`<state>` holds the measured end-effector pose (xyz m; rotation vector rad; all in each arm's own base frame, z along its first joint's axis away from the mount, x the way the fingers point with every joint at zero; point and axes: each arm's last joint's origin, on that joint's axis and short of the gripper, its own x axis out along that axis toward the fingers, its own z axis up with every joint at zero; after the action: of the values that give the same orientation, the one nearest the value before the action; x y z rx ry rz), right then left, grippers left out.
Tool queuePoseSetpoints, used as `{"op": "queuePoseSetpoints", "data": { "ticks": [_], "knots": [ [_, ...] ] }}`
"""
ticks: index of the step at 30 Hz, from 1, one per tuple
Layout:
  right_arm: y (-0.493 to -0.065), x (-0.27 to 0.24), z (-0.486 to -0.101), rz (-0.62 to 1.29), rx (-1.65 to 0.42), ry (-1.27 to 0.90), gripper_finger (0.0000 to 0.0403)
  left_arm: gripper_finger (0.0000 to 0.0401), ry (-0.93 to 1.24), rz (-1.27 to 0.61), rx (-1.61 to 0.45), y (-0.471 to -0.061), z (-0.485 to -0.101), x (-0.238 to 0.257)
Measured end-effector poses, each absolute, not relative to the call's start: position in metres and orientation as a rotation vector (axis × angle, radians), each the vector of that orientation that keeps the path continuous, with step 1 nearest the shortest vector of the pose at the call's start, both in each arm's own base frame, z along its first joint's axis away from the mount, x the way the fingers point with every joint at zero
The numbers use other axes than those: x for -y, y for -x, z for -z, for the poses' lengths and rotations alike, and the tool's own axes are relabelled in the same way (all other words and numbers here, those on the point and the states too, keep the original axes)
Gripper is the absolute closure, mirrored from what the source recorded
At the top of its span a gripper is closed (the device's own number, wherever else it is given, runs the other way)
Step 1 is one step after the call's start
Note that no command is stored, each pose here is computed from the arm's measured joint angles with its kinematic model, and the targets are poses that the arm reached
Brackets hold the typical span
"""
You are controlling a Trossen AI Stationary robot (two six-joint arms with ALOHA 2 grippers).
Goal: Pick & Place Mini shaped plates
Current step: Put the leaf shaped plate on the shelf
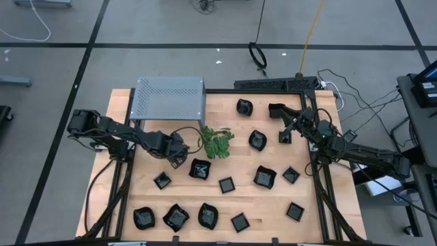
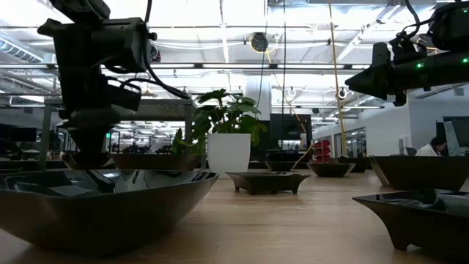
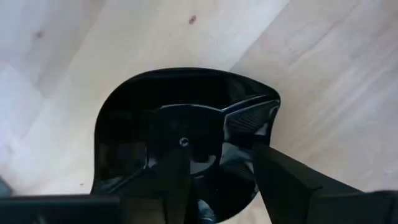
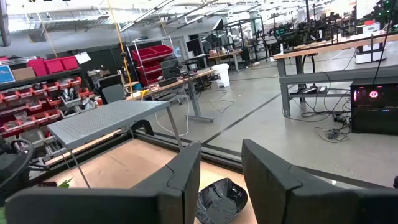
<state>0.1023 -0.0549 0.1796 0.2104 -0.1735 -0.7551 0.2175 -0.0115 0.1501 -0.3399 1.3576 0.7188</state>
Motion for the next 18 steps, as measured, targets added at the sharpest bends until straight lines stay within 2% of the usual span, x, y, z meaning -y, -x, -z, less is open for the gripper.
{"op": "queuePoseSetpoints", "data": {
  "ticks": [7,18],
  "knots": [
    [-0.102,0.055,-0.180,0.755,0.174,-0.210,0.0298,0.0196,0.353,-0.706,-1.357,-0.219,-0.151,0.012],
    [-0.102,0.055,-0.180,0.755,0.174,-0.210,0.0298,0.0194,0.387,-0.580,-1.360,-0.233,-0.172,0.021]
  ]
}}
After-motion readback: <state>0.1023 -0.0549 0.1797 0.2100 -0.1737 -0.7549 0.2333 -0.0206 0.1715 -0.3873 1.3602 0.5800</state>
